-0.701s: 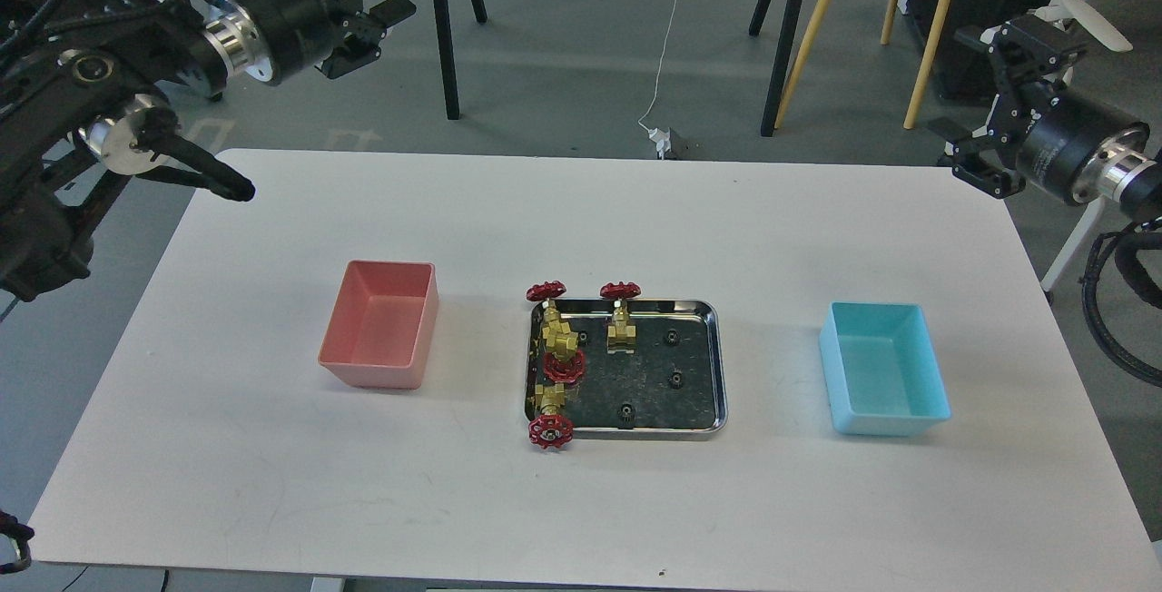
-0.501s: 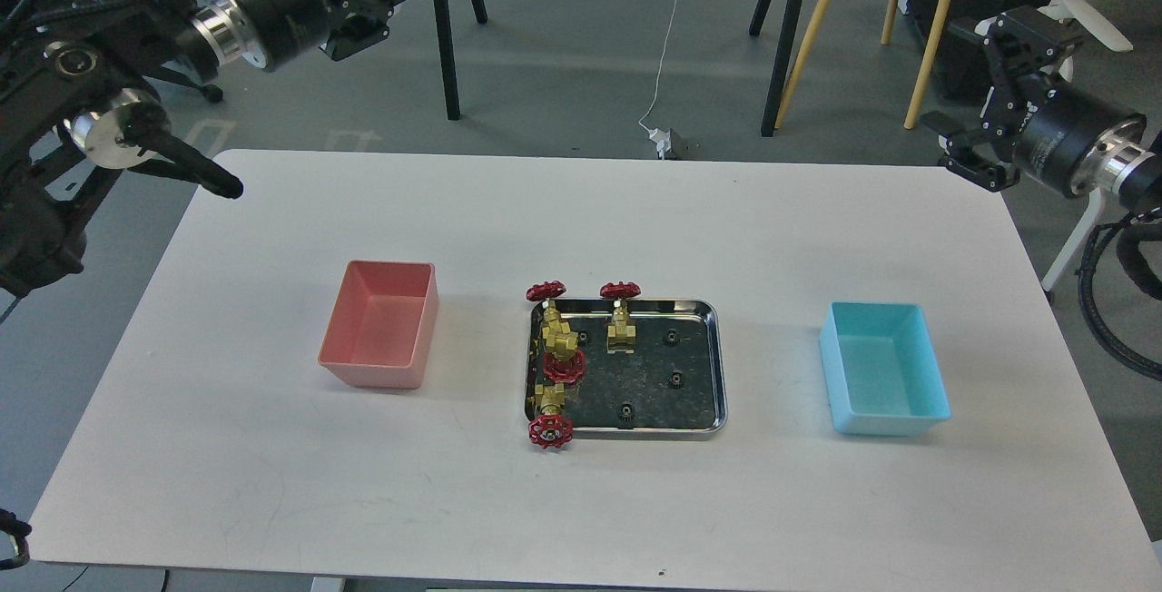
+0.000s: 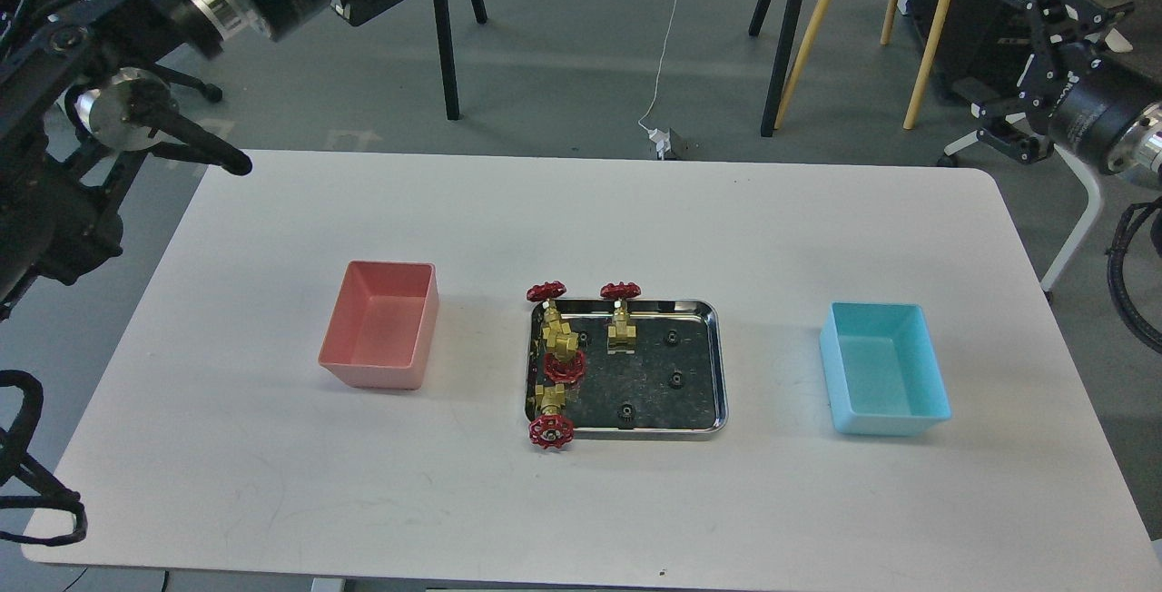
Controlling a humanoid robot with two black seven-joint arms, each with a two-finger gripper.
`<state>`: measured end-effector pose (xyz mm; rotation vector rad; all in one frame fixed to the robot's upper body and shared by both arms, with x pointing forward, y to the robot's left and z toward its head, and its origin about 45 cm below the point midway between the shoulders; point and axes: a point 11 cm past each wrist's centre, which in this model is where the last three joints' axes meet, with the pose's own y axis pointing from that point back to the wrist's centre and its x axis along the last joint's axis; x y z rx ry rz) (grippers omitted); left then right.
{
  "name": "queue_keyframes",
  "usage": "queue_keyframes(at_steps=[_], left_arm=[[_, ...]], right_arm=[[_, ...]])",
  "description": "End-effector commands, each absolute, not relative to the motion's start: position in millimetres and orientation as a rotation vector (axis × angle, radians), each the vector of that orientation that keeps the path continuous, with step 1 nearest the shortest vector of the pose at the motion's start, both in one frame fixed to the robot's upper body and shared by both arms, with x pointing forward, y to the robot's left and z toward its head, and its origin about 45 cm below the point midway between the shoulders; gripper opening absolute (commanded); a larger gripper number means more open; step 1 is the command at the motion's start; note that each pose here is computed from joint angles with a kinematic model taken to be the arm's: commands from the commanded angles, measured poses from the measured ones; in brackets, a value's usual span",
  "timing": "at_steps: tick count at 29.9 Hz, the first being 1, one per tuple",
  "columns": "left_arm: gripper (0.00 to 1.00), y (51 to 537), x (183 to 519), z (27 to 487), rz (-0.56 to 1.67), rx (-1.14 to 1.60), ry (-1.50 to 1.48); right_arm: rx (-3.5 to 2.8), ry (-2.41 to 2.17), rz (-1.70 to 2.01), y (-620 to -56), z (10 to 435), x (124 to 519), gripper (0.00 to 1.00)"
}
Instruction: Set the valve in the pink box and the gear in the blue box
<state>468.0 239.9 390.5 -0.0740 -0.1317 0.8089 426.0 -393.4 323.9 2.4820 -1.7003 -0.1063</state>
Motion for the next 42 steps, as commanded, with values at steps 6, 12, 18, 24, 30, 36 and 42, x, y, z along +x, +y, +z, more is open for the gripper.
queue_keyframes(at_steps=[6, 12, 18, 24, 30, 36, 42], left_arm=[[0.92, 191.2, 438.3, 360.4, 0.614, 0.254, -0.366], [0.91, 141.3, 408.9, 312.5, 0.390, 0.515, -0.623], [0.91, 105.5, 383.8, 257.7, 0.230, 0.620, -0.869], [0.90, 91.2, 350.8, 201.8, 0.084, 0.630, -1.149], [0.90, 109.3, 329.3, 155.7, 0.015, 0.670, -1.210], [0.90, 136.7, 353.6, 135.6, 0.097, 0.754, -1.267], [0.89, 145.5, 353.5, 118.9, 0.071, 0.765, -1.289]], right_arm=[[2.476, -1.748, 0.040, -406.7, 377.3, 433.9, 0.99], [2.421, -1.786, 0.069, -418.2, 398.6, 442.4, 0.99], [2.420, -1.795, 0.094, -418.3, 409.5, 445.2, 0.99], [2.429, -1.795, 0.129, -416.5, 421.9, 447.0, 0.99], [2.400, -1.763, 0.178, -413.9, 430.0, 448.9, 0.99], [2.377, -1.779, 0.182, -420.2, 430.4, 449.3, 0.99], [2.351, -1.782, 0.191, -426.4, 431.7, 446.9, 0.99]])
